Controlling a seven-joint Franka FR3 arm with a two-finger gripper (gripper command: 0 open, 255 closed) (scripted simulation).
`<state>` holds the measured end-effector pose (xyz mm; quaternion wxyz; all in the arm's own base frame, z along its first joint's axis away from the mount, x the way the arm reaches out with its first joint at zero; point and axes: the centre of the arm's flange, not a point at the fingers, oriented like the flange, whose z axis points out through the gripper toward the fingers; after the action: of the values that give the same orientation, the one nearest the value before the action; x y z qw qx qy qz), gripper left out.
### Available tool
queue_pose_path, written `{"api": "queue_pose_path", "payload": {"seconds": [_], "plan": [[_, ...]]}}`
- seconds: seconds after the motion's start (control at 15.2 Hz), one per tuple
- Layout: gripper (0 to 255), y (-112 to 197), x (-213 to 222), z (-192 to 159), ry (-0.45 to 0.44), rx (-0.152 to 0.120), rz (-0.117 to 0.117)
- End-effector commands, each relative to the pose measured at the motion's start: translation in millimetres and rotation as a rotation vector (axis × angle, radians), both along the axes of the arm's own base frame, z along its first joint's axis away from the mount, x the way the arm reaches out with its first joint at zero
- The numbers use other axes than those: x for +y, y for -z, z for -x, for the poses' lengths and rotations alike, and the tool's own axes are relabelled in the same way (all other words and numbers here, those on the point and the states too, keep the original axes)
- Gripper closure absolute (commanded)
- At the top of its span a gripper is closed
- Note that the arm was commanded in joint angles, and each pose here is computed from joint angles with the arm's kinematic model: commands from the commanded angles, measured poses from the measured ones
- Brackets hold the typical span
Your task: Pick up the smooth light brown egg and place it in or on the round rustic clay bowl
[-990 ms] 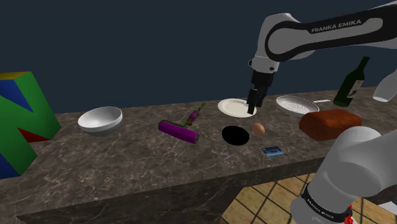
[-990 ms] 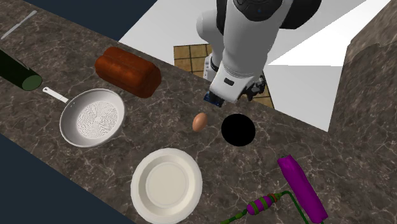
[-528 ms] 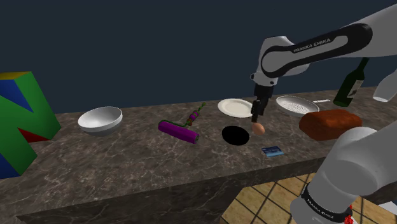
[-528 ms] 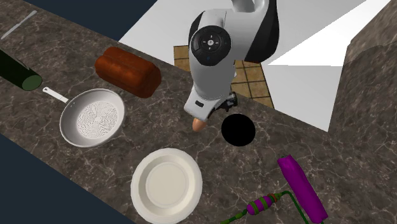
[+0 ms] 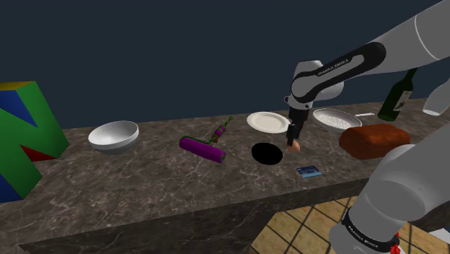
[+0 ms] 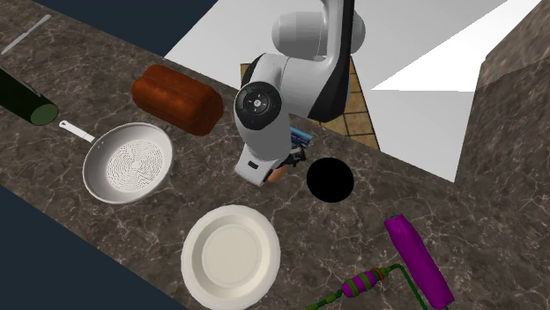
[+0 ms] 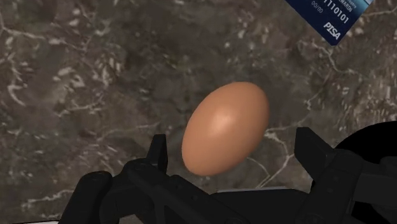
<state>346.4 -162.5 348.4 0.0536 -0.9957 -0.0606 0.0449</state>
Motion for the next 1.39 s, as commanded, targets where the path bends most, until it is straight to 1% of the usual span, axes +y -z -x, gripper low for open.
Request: {"api": "queue_pose_path", "payload": {"seconds": [0.0, 0.26, 0.73, 0.79, 1.32], "plan": [[0, 9.7, -1.2, -0.1, 0.0, 0.0, 0.0], [0, 28.4, 0.7, 1.7, 0.0, 0.0, 0.0], [0, 28.4, 0.7, 1.7, 0.0, 0.0, 0.0], [255, 28.4, 0.7, 1.7, 0.0, 0.0, 0.0], [255, 28.4, 0.7, 1.7, 0.0, 0.0, 0.0]]}}
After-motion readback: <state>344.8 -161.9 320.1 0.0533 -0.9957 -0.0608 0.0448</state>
